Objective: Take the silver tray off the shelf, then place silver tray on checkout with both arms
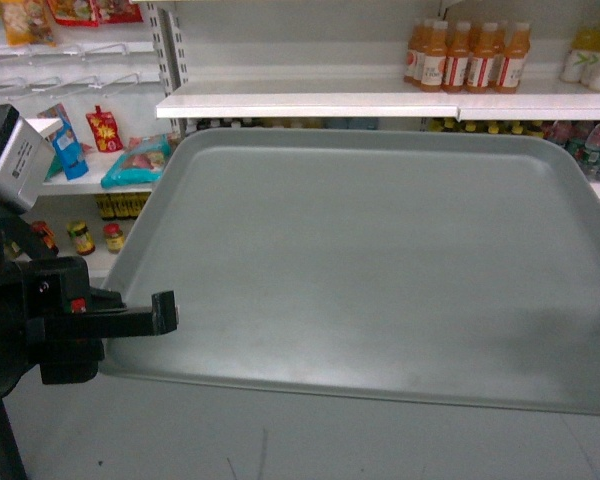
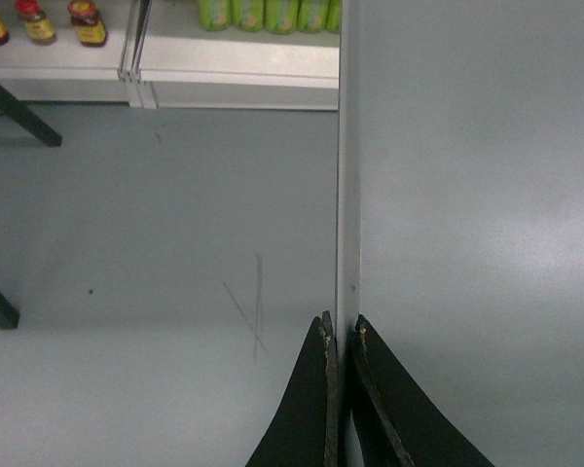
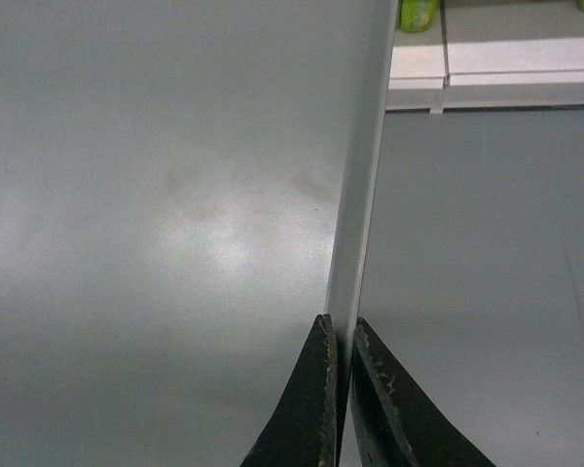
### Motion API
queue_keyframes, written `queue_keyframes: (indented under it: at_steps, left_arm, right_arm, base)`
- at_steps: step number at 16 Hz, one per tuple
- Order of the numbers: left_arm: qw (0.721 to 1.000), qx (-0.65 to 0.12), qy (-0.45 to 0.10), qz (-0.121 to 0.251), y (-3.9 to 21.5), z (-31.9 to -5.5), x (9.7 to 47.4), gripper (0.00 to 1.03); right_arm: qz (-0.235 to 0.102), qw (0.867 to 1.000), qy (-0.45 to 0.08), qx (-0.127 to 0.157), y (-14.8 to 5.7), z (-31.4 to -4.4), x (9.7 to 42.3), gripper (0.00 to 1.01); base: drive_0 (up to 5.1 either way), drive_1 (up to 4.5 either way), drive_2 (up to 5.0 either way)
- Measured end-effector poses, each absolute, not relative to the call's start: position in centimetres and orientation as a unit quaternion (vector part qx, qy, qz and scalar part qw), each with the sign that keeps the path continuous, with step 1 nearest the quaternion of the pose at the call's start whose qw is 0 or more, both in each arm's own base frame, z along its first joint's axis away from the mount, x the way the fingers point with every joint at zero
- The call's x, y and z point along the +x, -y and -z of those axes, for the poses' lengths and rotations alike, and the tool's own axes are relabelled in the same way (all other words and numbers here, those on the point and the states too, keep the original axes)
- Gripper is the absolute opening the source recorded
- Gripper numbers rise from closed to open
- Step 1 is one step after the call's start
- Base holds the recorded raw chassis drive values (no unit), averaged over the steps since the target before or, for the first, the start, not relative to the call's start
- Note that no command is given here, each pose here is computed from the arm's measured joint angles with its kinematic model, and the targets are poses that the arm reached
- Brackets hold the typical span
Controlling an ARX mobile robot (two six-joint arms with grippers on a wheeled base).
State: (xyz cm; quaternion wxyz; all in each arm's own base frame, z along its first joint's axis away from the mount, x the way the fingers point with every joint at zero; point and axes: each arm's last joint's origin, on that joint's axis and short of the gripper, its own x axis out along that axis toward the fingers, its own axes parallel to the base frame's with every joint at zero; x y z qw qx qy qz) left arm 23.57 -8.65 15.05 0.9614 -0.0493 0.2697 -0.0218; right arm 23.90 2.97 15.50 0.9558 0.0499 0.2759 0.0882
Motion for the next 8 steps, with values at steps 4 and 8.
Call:
queue_keyframes:
  at_steps: [4,8]
  left_arm:
    - [0.962,-0.050,-0.268,0.022,8.65,-15.08,23.58,0.02]
    - [0.962,-0.050,-0.267,0.022,8.66,-15.09,23.60,0.02]
  right_arm:
    - [-0.088,0.956,-0.277,0.050,-2.97,-15.48,23.89,0.03]
    - [-0.088,0.956,-0.274,0.051,-2.97,-15.52,23.91,0.03]
  base:
    - [0.1,-4.21,4.4]
    - [0.0,-4.33,4.3]
